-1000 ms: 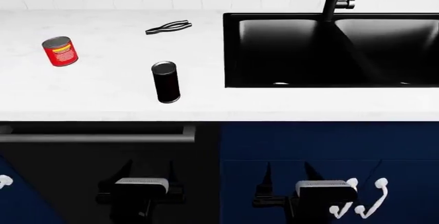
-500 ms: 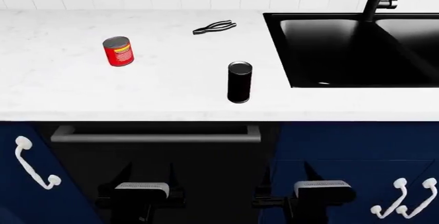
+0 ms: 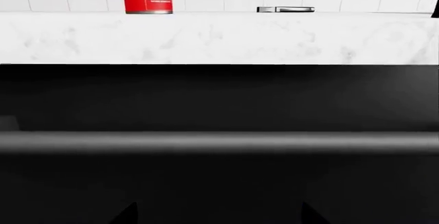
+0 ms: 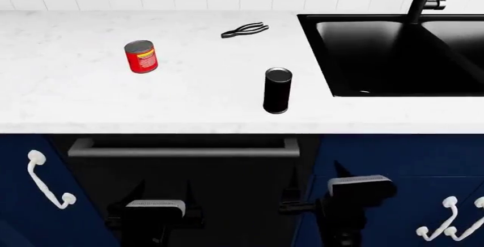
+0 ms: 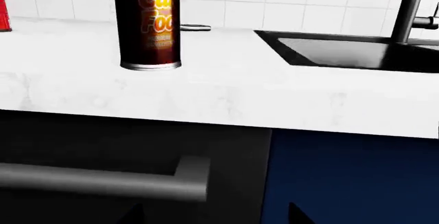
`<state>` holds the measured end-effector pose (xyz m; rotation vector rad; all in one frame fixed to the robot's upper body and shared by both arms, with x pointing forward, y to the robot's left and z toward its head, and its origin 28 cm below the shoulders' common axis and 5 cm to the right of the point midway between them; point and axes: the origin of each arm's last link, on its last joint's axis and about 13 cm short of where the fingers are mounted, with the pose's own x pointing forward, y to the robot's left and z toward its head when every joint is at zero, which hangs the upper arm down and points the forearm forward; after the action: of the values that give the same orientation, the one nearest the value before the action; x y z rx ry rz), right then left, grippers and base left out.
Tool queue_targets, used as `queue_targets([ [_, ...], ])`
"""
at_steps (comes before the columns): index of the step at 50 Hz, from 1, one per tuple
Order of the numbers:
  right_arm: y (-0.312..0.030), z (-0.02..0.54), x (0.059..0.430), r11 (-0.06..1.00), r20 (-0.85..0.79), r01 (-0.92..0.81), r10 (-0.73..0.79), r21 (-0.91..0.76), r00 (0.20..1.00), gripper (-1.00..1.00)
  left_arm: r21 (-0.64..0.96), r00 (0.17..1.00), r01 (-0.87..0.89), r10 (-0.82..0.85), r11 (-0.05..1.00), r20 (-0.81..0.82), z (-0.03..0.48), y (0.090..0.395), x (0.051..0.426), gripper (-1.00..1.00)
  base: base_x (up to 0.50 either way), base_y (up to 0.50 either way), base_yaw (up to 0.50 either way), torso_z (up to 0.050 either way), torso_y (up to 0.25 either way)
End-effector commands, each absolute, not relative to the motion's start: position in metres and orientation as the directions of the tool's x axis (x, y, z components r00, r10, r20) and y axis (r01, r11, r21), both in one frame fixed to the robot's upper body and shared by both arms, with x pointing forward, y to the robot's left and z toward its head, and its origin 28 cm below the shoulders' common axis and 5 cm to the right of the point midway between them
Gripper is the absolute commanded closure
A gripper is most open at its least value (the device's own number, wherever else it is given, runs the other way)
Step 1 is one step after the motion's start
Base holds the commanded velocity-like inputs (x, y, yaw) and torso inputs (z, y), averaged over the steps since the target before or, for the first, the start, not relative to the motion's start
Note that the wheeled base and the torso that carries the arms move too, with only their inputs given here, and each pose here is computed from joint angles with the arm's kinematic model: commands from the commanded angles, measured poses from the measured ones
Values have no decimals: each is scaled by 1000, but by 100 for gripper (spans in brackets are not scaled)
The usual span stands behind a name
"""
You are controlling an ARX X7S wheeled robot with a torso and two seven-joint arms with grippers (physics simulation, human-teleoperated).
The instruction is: Pick the cans from the counter and place them in their designated side in the cabinet.
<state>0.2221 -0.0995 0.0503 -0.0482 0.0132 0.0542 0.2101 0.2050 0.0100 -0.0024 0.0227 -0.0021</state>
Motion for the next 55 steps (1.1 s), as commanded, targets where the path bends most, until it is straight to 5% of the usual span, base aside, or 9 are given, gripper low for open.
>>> queue_targets([
  [1, -104, 112, 238, 987, -60, -156, 153, -46, 986, -100, -11, 999, 8, -9, 1000, -34, 10, 204, 210, -100, 0, 0, 0, 0, 0],
  [21, -100, 190, 281, 971, -55, -221, 217, -93, 975, -100, -17, 999, 5, -5, 1000, -47, 9, 204, 210, -100, 0, 0, 0, 0, 0],
  [55, -87, 185, 319, 956, -117, -282, 272, -77, 955, -100, -15, 998, -1, 0, 1000, -62, 7, 205, 211, -100, 0, 0, 0, 0, 0],
])
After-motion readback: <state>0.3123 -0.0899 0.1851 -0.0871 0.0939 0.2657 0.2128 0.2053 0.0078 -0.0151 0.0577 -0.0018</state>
